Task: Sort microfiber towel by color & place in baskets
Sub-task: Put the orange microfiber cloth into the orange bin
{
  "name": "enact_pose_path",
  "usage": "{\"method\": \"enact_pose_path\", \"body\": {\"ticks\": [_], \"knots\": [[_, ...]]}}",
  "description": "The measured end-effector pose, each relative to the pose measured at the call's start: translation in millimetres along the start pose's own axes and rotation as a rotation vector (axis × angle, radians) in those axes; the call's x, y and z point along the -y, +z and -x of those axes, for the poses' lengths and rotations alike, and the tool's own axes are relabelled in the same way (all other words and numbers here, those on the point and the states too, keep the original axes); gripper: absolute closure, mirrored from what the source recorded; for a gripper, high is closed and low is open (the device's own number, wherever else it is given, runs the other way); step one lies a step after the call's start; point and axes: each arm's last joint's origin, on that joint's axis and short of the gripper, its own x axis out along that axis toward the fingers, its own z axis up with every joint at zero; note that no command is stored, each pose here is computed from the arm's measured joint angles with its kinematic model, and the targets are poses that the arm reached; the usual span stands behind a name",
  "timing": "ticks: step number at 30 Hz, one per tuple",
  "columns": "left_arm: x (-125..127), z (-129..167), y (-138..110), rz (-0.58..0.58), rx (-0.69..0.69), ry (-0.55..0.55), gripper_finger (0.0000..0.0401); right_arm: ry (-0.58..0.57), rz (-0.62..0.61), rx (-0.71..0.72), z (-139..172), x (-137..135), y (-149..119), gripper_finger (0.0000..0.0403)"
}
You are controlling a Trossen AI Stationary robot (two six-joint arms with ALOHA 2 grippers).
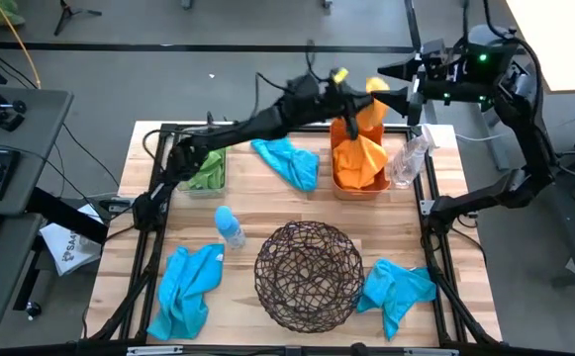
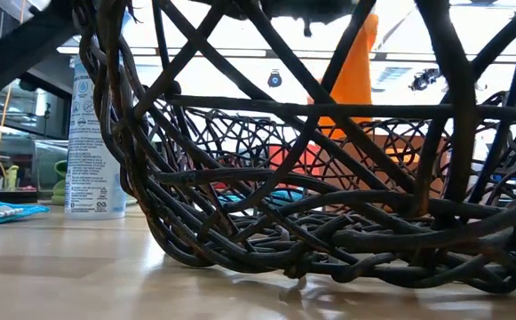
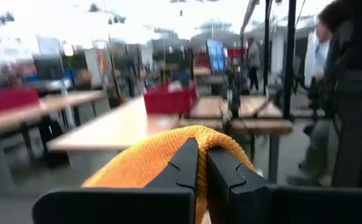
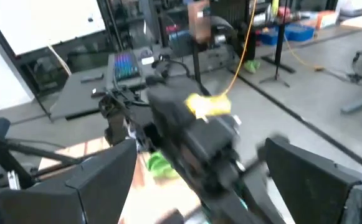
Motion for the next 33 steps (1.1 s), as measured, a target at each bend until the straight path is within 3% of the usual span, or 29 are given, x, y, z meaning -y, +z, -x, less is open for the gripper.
{"method": "enact_pose_path", "body": {"ticks": [4, 9, 13, 17, 23, 28, 30, 33], "knots": [[8, -9, -33, 0.103, -0.109, -0.024, 0.0401, -0.019, -0.004, -0.054, 0, 1, -5, 0.0055], [28, -4, -37, 0.204, -0.270, -0.116, 0.0401, -0.026, -0.002, -0.083, 0, 1, -8, 0.0055], [43, 5, -43, 0.335, -0.445, -0.028, 0.0401, -0.024, 0.026, -0.085, 0, 1, -9, 0.0055], [58, 12, -48, 0.485, -0.569, -0.066, 0.0401, -0.036, 0.054, -0.086, 0, 1, -8, 0.0055], [99, 12, -38, 0.672, -0.562, -0.250, 0.0401, -0.084, 0.083, -0.087, 0, 3, -8, 0.0055], [105, 8, -20, 0.810, -0.450, -0.423, 0.0401, -0.085, 0.105, -0.088, 0, 3, -8, 0.0055], [101, 8, -19, 0.800, -0.435, -0.402, 0.0401, -0.085, 0.106, -0.089, 0, 3, -9, 0.0055], [83, 7, -23, 0.752, -0.423, -0.281, 0.0401, -0.085, 0.107, -0.089, 0, 3, -9, 0.0055]]}}
